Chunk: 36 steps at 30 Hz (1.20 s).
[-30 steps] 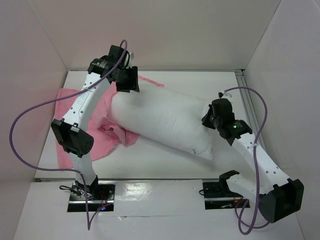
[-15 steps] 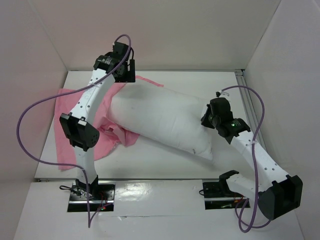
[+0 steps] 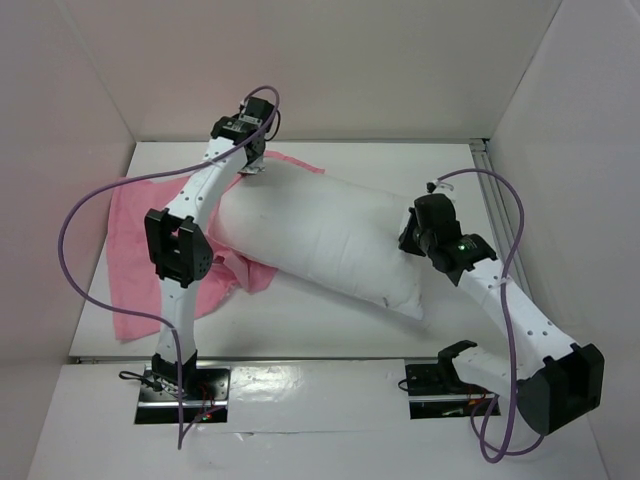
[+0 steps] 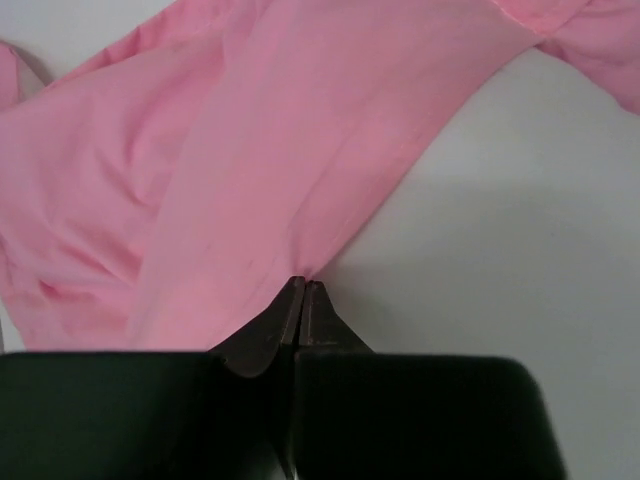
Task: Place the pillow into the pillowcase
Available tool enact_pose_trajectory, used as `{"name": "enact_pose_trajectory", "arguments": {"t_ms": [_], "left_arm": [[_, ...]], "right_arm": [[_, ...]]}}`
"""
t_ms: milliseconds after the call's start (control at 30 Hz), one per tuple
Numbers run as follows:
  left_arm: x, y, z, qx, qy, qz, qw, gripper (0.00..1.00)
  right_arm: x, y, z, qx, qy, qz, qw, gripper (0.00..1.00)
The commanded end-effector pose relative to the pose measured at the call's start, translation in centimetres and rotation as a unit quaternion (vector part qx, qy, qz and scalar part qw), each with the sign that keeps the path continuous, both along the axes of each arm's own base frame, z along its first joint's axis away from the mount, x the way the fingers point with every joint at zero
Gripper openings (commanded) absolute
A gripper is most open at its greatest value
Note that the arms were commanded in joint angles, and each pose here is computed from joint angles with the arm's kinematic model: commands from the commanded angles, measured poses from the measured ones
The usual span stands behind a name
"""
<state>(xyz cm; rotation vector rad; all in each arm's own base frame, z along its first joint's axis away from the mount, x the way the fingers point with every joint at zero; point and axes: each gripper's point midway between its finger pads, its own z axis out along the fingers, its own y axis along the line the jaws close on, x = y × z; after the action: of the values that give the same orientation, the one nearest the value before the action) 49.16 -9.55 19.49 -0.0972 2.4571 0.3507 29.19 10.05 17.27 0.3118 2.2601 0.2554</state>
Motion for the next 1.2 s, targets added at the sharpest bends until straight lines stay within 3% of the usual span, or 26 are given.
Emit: {"name": "enact_pose_trajectory", "arguments": {"t_ms": [0, 33, 200, 300, 433, 533, 633, 767, 867, 933, 1033, 1167], "left_arm": [[0.2, -0.2, 1.6, -0.01, -0.016, -0.006, 1.0, 0.05], [0.0, -0.9, 2.1, -0.031, -0.017, -0.02, 0.999, 0.0], [-1.9, -7.6, 4.8, -0.09, -0.038, -0.123, 0.988, 0.0], [-3.4, -10.9, 5.1, -0.094, -0.039, -0.164, 0.981, 0.0], [-3.5, -10.1, 6.3, -0.073, -0.06, -0.143, 0.985, 0.0], [-4.5, -11.4, 8.2, -0.105, -0.071, -0.168, 0.978, 0.0], [-6.8, -16.0, 9.5, -0.164, -0.066, -0.225, 0.958, 0.0], [-11.6, -24.8, 13.0, -0.31, -0.047, -0.334, 0.889, 0.0], [-14.8, -28.3, 16.1, -0.354, -0.054, -0.373, 0.856, 0.0], [-16.9, -28.9, 17.5, -0.372, -0.052, -0.379, 0.846, 0.0], [-19.0, -29.4, 17.3, -0.373, -0.04, -0.383, 0.844, 0.0], [-17.2, -26.2, 15.1, -0.329, -0.043, -0.328, 0.885, 0.0]], "right_arm": [[0.4, 1.2, 1.4, 0.007, -0.016, 0.019, 1.0, 0.0], [0.6, 1.3, 1.6, 0.012, -0.019, 0.016, 1.0, 0.0], [0.9, 2.9, 1.5, 0.023, -0.026, 0.034, 0.999, 0.0], [1.3, 4.6, 2.1, 0.033, -0.036, 0.051, 0.998, 0.0], [1.3, 5.3, 2.3, 0.023, -0.041, 0.054, 0.997, 0.0], [1.1, 5.4, 2.7, 0.026, -0.047, 0.052, 0.997, 0.0], [1.0, 5.3, 2.3, 0.024, -0.043, 0.052, 0.997, 0.0], [2.5, 8.0, 5.7, 0.07, -0.087, 0.079, 0.991, 0.0], [2.5, 10.2, 8.8, 0.083, -0.112, 0.102, 0.985, 0.0], [1.7, 11.5, 12.6, 0.097, -0.152, 0.119, 0.976, 0.0], [-0.4, 11.6, 16.6, 0.12, -0.199, 0.134, 0.963, 0.0], [-1.9, 9.8, 17.8, 0.119, -0.216, 0.117, 0.962, 0.0]]}}
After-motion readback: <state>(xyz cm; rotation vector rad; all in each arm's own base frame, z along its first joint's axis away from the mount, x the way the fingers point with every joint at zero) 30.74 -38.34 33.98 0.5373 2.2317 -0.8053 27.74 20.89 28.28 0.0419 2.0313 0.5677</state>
